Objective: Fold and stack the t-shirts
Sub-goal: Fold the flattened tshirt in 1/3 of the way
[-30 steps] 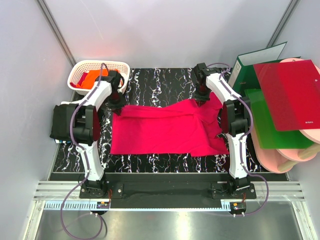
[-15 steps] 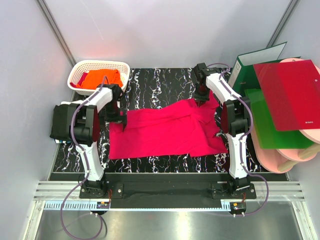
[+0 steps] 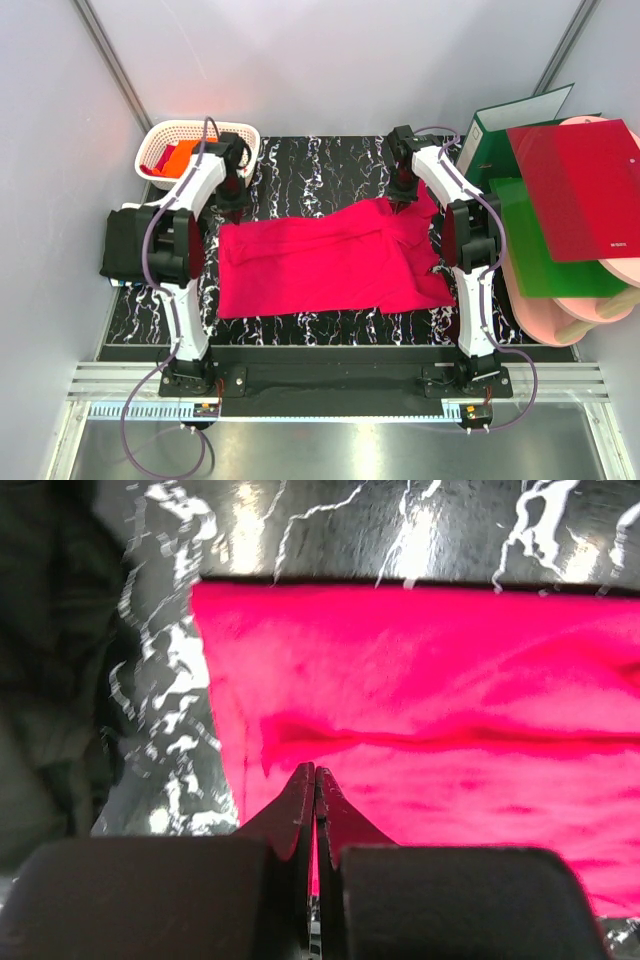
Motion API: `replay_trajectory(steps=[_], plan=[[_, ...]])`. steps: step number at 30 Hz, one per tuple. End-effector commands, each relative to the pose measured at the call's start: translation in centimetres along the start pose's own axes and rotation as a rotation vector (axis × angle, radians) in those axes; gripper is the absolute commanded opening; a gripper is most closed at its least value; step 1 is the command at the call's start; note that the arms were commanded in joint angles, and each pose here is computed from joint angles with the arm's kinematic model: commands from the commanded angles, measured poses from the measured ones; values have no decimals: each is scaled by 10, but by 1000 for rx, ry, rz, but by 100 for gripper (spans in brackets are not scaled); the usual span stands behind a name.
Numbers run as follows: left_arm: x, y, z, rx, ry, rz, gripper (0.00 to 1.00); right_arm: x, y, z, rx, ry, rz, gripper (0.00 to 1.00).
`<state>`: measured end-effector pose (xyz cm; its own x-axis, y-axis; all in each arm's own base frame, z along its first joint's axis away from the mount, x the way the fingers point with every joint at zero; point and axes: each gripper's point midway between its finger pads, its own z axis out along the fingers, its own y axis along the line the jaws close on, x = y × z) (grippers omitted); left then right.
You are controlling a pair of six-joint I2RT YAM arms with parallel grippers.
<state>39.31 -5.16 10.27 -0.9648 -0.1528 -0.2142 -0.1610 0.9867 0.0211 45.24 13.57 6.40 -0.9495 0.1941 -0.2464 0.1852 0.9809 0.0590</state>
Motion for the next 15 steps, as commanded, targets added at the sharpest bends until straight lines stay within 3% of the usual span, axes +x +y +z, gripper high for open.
replay_trajectory(steps=[1,7,15], plan=[[16,-8,40,-5,119,18,0,-1,8,-5,-23,-2,-21,15],[45,-8,51,-13,182,46,0,4,6,-2,-15,13,-21,16],[78,-5,14,18,178,69,0,5,7,1,-20,21,-19,16]])
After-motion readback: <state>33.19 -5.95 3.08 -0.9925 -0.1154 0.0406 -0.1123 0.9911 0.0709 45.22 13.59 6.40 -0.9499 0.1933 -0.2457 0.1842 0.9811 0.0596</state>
